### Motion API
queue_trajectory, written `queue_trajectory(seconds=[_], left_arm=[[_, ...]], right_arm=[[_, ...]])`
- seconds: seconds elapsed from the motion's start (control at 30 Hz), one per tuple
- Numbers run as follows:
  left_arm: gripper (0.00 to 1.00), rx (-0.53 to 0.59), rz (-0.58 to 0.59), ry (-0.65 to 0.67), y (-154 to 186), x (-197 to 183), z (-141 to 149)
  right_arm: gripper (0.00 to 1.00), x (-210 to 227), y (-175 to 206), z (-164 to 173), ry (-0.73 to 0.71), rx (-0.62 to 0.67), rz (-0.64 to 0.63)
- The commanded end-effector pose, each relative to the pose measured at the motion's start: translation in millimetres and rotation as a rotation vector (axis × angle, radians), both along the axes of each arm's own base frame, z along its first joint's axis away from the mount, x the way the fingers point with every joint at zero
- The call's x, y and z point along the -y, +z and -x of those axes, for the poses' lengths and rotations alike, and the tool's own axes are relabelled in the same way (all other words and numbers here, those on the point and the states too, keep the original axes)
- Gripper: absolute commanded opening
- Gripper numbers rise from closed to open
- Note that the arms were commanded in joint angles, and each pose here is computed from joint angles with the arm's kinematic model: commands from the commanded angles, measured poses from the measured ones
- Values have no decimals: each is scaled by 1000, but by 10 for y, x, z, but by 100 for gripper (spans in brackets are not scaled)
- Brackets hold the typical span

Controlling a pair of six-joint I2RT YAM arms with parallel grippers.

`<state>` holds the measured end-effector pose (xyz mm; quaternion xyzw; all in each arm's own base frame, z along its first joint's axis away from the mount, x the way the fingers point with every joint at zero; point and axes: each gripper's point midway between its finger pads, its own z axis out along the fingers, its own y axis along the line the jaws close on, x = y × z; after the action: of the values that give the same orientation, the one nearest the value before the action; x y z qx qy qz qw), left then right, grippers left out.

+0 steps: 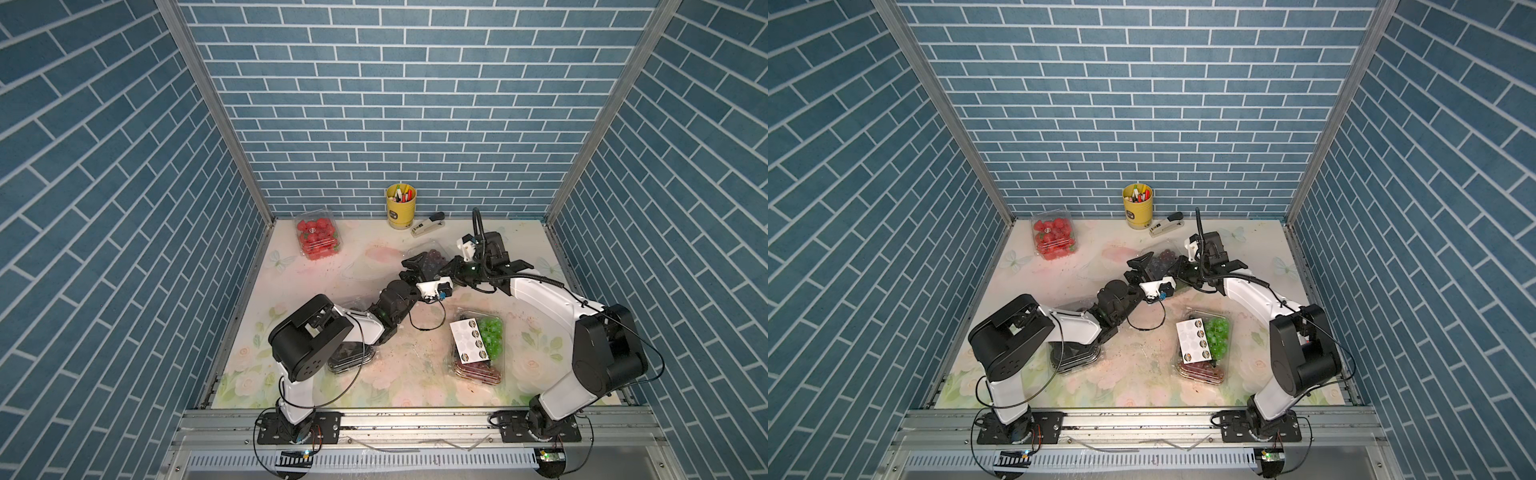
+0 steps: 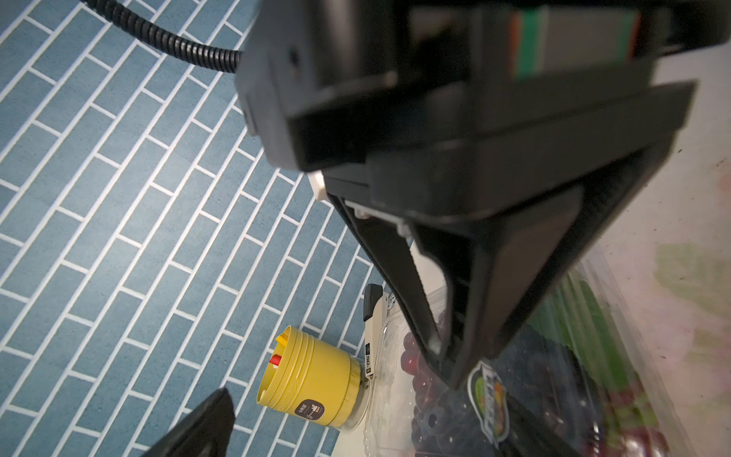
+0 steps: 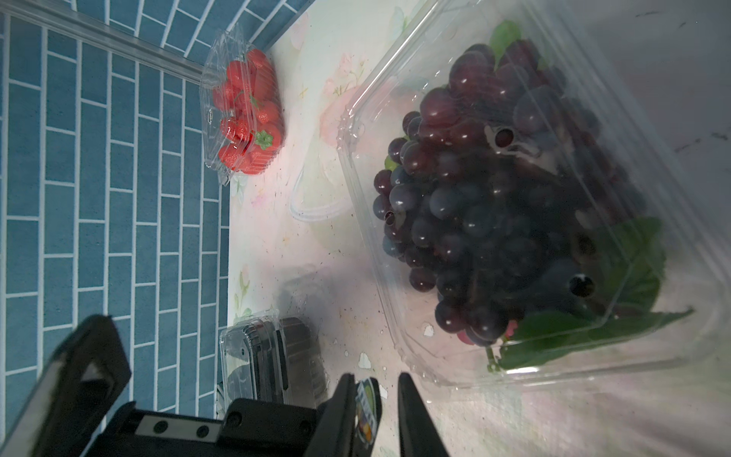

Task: Label fruit boxes
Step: Stick the label on the fruit box.

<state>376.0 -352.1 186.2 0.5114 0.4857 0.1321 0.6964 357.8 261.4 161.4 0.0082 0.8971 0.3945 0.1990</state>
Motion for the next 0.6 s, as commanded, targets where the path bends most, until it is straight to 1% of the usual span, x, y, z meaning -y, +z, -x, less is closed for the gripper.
queue_trajectory(seconds=[0.0,0.1,0.37,0.53,0.57], left_arm=[[100,18,21,5,47,32,-27],[100,19,21,5,50,31,-29],[100,21,22,8,66,29,-29],[100,21,22,10,63,28,-33],[100,20,21,10,59,27,-36]], right_arm=[[17,-63,-25,33,22,-14,-29],[11,-85,10,39,31,-8,-40],[14,-72,-74,46,28,-30,-28],[11,-94,-67,65,36,-30,-33],[8,-96,-65,67,38,-30,-34]])
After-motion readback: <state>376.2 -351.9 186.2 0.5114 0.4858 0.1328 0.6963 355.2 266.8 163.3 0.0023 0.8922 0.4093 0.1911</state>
